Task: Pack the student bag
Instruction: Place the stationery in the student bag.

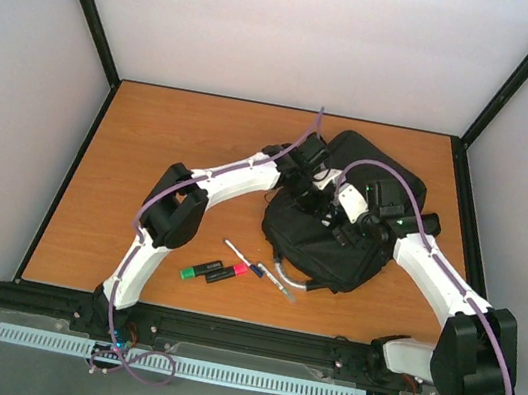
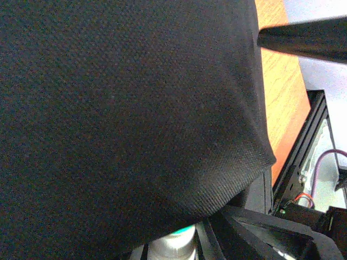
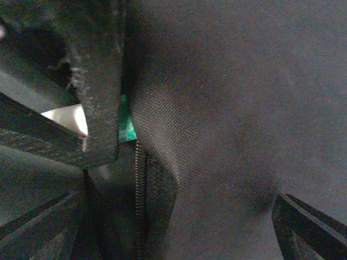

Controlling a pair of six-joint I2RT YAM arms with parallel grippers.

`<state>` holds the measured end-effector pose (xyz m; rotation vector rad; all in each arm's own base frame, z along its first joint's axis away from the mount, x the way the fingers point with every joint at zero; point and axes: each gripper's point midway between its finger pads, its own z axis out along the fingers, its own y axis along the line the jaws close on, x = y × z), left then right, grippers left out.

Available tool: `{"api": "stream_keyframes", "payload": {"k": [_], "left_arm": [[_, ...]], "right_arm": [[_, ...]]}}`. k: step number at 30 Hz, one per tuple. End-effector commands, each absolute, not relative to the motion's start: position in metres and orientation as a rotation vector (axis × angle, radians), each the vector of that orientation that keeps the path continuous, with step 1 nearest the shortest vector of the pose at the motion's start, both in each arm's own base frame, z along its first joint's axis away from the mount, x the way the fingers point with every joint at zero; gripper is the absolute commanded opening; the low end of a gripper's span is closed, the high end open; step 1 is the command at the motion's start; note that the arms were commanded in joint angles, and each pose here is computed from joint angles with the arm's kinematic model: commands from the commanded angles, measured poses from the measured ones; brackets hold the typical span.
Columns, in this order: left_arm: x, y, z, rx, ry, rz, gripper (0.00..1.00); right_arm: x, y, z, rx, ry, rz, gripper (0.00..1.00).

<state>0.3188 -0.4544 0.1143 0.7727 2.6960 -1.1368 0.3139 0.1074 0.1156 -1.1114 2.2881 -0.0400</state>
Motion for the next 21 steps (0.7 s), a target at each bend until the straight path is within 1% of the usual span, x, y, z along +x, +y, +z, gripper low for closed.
{"api": "stream_keyframes", "payload": {"k": [1, 5, 8, 9, 10, 11, 16, 21], "left_arm": [[0.320, -0.466, 0.176, 0.826, 2.521, -1.270, 0.01], [0.320, -0.465, 0.175, 0.823, 2.528, -1.268, 0.01], [0.320, -0.465, 0.174, 0.824, 2.528, -1.267, 0.01], [0.319, -0.466, 0.175, 0.826, 2.527, -1.270, 0.01], [0.320, -0.465, 0.174, 0.823, 2.528, -1.267, 0.01], [0.320, -0.465, 0.174, 0.821, 2.530, -1.268, 0.01], [0.321, -0.465, 0.173, 0.818, 2.532, -1.261, 0.01], [0.323, -0.463, 0.165, 0.801, 2.557, -1.230, 0.01]], "right_arm": [[0.319, 0.104, 0.117, -1.112, 2.258, -0.150, 1.00], [0.324, 0.101, 0.121, -1.084, 2.239, -0.234, 0.99], [0.330, 0.093, 0.128, -1.035, 2.228, -0.304, 0.88], [0.331, 0.091, 0.129, -1.027, 2.228, -0.319, 0.83], [0.331, 0.090, 0.130, -1.022, 2.228, -0.327, 0.75], [0.332, 0.089, 0.130, -1.020, 2.228, -0.332, 0.70], [0.335, 0.086, 0.138, -0.987, 2.219, -0.356, 0.65], [0.330, 0.089, 0.150, -0.992, 2.199, -0.329, 0.53]]}}
